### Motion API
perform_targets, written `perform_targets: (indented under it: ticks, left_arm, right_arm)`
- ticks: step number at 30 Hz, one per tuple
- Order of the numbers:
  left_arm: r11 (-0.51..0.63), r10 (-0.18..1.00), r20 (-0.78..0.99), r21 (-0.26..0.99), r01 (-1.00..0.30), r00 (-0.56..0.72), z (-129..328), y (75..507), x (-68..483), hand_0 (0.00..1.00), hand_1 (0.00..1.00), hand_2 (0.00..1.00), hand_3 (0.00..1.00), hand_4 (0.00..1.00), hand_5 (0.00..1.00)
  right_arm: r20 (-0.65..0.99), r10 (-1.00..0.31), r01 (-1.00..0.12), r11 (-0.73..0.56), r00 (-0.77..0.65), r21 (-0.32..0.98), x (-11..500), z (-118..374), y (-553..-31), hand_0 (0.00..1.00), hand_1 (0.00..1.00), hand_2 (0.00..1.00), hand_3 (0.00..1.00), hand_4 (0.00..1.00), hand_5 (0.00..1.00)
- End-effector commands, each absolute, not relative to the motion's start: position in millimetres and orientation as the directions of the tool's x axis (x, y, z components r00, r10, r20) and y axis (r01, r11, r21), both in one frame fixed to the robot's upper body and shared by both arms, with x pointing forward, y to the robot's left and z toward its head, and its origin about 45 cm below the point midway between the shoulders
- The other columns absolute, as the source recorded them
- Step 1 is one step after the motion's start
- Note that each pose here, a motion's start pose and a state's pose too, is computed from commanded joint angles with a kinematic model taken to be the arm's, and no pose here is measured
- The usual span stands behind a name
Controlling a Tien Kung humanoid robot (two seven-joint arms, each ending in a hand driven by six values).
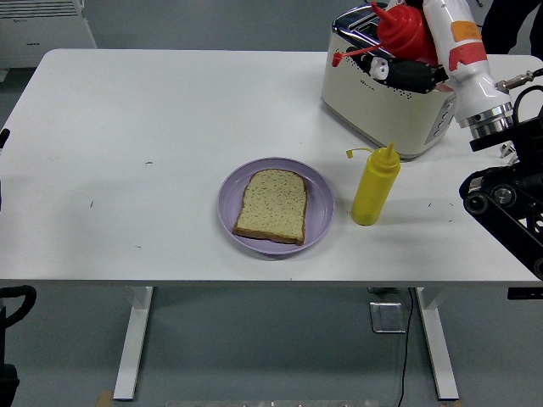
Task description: Pick up the cup,pour liquid into bread,place the cup on the desk
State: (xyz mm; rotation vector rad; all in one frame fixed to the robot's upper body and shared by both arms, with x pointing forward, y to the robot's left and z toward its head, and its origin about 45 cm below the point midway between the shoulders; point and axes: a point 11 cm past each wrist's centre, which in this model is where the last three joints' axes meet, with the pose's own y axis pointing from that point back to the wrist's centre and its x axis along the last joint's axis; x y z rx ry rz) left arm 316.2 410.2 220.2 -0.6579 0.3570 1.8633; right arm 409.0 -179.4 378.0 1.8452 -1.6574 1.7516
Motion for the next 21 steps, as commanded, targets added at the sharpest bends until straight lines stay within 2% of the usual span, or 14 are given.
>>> perform_targets:
  ticks: [6,12,21]
  left_arm:
    - [-0.381,0.754,-0.599,-0.063,-0.922,-0.271,220.6,410.5,316.5,0.719,0.750,0.761,0.682,0.668,0.998]
    - [-0.388,0.750,-0.601,-0.063,-0.919,-0.275,220.7,412.5,315.5,0.720,0.751,0.761,0.682,0.668,0.998]
    - [-0.389,0.750,-0.603,-0.068,-0.919,-0.272,222.6,412.6,316.7,0.721,0.748,0.760,0.682,0.666,0.998]
  right_arm:
    - [0.862,-0.375,-0.689,-0.524,-0.341,-0.500,418.6,374.1,-154.3,0.002,0.041,0.185,0.273,0.898,0.300]
    - [0.878,-0.110,-0.664,-0.613,-0.466,-0.429,429.8,372.6,-142.6,0.002,0.050,0.190,0.281,0.890,0.302]
    - [0.897,0.066,-0.665,-0.695,-0.437,-0.273,434.0,351.3,-128.8,0.004,0.056,0.201,0.299,0.884,0.302]
